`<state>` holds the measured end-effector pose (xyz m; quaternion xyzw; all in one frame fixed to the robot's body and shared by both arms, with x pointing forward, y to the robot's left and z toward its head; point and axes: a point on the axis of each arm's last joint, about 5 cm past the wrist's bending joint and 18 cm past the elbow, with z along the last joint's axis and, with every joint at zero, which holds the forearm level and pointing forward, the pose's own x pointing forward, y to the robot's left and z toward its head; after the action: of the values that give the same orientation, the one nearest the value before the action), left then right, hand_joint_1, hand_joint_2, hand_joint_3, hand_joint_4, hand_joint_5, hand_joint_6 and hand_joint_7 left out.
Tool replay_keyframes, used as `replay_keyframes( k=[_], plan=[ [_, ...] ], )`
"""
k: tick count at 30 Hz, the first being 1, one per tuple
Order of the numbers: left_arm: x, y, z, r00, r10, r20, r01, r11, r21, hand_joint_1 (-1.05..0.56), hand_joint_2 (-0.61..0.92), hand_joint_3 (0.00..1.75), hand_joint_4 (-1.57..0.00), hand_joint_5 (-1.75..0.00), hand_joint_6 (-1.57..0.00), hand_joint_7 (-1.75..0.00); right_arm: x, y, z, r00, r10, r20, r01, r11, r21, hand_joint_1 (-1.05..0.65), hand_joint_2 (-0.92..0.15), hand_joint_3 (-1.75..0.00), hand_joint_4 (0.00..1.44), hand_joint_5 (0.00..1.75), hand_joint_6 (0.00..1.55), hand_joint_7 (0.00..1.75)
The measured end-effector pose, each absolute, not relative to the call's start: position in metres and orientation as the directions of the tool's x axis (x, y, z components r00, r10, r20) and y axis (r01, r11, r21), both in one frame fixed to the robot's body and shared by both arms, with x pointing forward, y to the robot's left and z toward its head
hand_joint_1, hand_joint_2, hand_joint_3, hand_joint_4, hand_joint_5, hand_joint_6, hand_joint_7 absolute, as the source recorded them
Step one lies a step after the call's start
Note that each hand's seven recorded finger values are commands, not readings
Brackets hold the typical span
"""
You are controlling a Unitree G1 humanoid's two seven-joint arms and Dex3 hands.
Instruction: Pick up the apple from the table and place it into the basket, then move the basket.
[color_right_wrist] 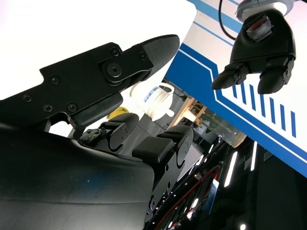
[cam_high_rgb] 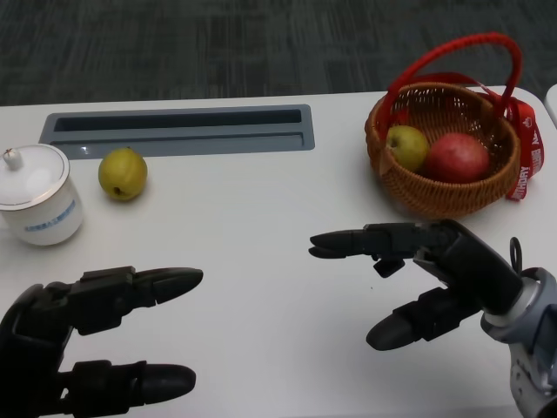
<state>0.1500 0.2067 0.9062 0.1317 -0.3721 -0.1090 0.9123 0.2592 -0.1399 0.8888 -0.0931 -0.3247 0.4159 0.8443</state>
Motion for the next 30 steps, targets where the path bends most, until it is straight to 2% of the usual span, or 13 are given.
replay_keyframes(
  k=[13,27,30],
  plan=[
    [0.157,0.209,0.909,0.704,-0.311,0.638,0.128,0.94,0.318,-0.47,0.67,0.0,-0.94,-0.01,-0.88,-0.01,0.253,-0.125,0.879,0.452,0.751,0.482,-0.667,0.643,-0.377,-0.53,-0.79,0.0,0.73,0.0,0.65,0.0],
    [0.163,0.21,0.912,0.692,-0.32,0.647,0.13,0.937,0.325,-0.45,0.68,0.0,-0.95,-0.01,-0.88,-0.01,0.247,-0.124,0.874,0.484,0.713,0.508,-0.611,0.691,-0.387,-0.4,-0.89,-0.01,0.73,0.0,0.64,0.0],
    [0.164,0.209,0.912,0.69,-0.322,0.649,0.132,0.937,0.324,-0.45,0.68,0.0,-0.95,-0.01,-0.88,-0.01,0.246,-0.124,0.874,0.486,0.704,0.517,-0.601,0.699,-0.387,-0.41,-0.89,-0.01,0.74,0.0,0.64,0.01]
  ],
)
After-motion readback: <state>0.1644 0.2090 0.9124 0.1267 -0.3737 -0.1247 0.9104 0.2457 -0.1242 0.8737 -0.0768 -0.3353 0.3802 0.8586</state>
